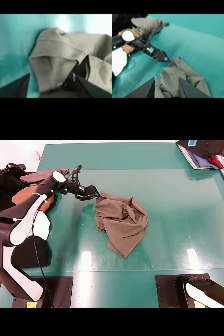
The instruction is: Fold the shirts.
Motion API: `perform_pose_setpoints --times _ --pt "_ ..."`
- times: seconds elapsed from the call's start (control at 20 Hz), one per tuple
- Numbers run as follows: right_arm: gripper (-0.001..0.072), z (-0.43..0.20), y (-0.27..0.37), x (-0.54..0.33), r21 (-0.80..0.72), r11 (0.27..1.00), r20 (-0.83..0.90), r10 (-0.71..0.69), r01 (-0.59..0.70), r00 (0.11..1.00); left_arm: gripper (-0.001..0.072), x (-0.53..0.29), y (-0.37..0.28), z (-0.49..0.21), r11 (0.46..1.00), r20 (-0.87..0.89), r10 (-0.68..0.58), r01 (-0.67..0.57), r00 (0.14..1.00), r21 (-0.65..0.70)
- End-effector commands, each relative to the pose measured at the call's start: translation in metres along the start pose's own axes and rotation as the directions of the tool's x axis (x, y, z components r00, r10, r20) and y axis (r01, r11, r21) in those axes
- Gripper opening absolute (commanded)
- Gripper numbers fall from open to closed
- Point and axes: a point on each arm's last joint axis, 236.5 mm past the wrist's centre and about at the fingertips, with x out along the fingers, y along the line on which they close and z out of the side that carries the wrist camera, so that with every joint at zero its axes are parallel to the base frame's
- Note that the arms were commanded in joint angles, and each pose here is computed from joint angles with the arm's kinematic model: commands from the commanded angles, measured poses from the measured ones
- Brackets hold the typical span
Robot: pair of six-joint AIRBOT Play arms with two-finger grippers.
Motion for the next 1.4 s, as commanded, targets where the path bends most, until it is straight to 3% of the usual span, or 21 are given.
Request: perform_pose_setpoints --times 0.0,0.15,0.25,0.3,0.5,0.55,0.6,0.7,0.75,0.95,1.05,1.2,1.25,1.35 --pt "0.0338 -0.012 -0.008 0.014 0.046 0.999 -0.066 0.008 -0.005 0.998 0.0630 0.028 0.002 -0.004 1.000 0.012 0.006 -0.006 1.000 -0.001" --pt "0.0337 -0.020 -0.016 0.025 0.064 0.998 -0.109 0.008 -0.001 0.994 0.0608 0.036 0.000 -0.008 1.000 0.008 0.013 -0.013 1.000 0.004" --pt "0.0337 -0.037 -0.025 0.032 0.079 0.997 -0.186 0.001 0.014 0.983 0.0149 0.030 -0.002 0.002 1.000 0.026 0.006 -0.007 1.000 0.008" --pt "0.0337 -0.050 -0.033 0.035 0.095 0.995 -0.231 -0.014 0.037 0.973 0.0028 0.023 -0.006 0.010 1.000 0.038 -0.002 0.001 0.999 0.020" --pt "0.0339 -0.155 -0.094 0.048 0.195 0.945 -0.478 -0.142 0.262 0.867 0.0028 -0.020 -0.034 0.047 0.993 0.072 -0.040 0.031 0.997 0.118" --pt "0.0435 -0.193 -0.110 0.049 0.228 0.917 -0.545 -0.159 0.328 0.824 0.0028 -0.028 -0.041 0.051 0.989 0.069 -0.045 0.035 0.997 0.143" --pt "0.0621 -0.235 -0.120 0.052 0.292 0.880 -0.603 -0.136 0.376 0.786 0.0028 -0.034 -0.045 0.054 0.986 0.067 -0.041 0.030 0.997 0.167" --pt "0.0604 -0.314 -0.116 0.069 0.447 0.799 -0.665 -0.004 0.402 0.747 0.0028 -0.039 -0.049 0.055 0.983 0.063 -0.044 0.032 0.997 0.182" --pt "0.0561 -0.345 -0.107 0.084 0.532 0.752 -0.651 0.070 0.390 0.756 0.0028 -0.039 -0.050 0.054 0.983 0.057 -0.044 0.033 0.997 0.182" --pt "0.0510 -0.398 -0.080 0.135 0.706 0.630 -0.518 0.150 0.323 0.842 0.0028 -0.039 -0.049 0.051 0.983 0.045 -0.045 0.036 0.998 0.182" --pt "0.0510 -0.411 -0.066 0.155 0.712 0.626 -0.525 0.176 0.317 0.833 0.0028 -0.038 -0.050 0.051 0.983 0.045 -0.045 0.036 0.998 0.182" --pt "0.0502 -0.418 -0.052 0.190 0.657 0.686 -0.557 0.162 0.313 0.814 0.0028 -0.038 -0.049 0.049 0.982 0.036 -0.045 0.037 0.998 0.183" --pt "0.0414 -0.413 -0.051 0.201 0.642 0.703 -0.551 0.147 0.304 0.821 0.0028 -0.038 -0.049 0.048 0.982 0.031 -0.044 0.038 0.999 0.184" --pt "0.0095 -0.401 -0.051 0.216 0.607 0.742 -0.544 0.127 0.285 0.830 0.0028 -0.040 -0.050 0.043 0.981 0.009 -0.041 0.039 0.999 0.190"
